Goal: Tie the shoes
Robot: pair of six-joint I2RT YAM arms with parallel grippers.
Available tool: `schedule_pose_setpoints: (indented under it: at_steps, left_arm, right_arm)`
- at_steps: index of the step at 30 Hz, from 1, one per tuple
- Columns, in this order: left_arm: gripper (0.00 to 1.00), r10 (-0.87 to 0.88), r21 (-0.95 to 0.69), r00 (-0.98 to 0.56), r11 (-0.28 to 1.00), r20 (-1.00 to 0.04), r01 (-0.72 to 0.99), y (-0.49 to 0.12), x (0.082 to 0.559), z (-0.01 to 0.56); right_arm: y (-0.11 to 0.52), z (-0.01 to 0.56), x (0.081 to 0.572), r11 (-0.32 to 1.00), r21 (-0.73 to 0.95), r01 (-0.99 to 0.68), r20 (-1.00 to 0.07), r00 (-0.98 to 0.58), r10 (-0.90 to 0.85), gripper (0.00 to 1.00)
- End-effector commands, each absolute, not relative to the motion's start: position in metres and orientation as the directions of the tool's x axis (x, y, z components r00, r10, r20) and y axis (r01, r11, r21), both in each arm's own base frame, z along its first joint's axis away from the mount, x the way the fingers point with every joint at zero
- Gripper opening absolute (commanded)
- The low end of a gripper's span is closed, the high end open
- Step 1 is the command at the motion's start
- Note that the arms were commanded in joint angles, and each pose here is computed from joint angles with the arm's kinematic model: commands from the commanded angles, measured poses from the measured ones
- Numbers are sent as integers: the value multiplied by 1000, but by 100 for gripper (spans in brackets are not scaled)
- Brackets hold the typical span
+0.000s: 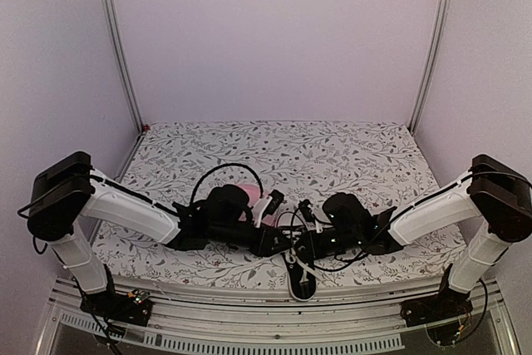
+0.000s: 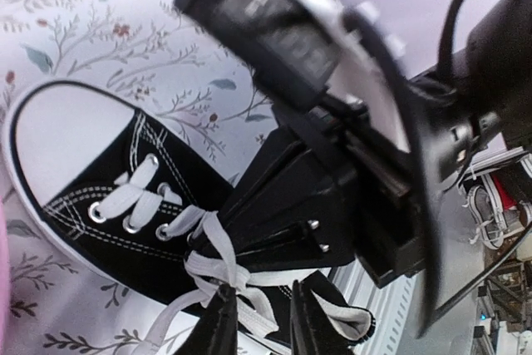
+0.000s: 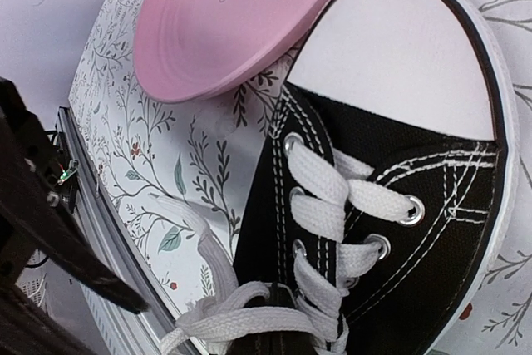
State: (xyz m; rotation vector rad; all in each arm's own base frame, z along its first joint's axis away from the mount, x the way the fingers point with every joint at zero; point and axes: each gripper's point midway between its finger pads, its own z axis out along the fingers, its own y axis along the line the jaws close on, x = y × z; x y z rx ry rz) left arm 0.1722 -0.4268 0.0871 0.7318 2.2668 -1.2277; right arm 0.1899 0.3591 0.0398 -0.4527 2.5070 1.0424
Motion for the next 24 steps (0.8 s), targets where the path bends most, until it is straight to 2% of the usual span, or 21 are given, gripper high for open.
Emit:
schedule_pose_setpoints:
  at_steps: [1, 9, 24]
  left_arm:
    - [25, 158, -589, -739, 505, -655, 631, -417, 187, 109]
    - [25, 143, -597, -819, 617, -556, 513, -409, 203, 80]
    - [23, 185, -680, -849, 525, -496, 512, -437, 191, 67]
  right_arm:
    - [342, 24, 196, 744, 545, -386, -450, -883, -129, 2]
    - [340, 25, 196, 745, 546, -382, -454, -883, -120, 2]
    - [340, 25, 196, 741, 548, -388, -460, -880, -121, 2]
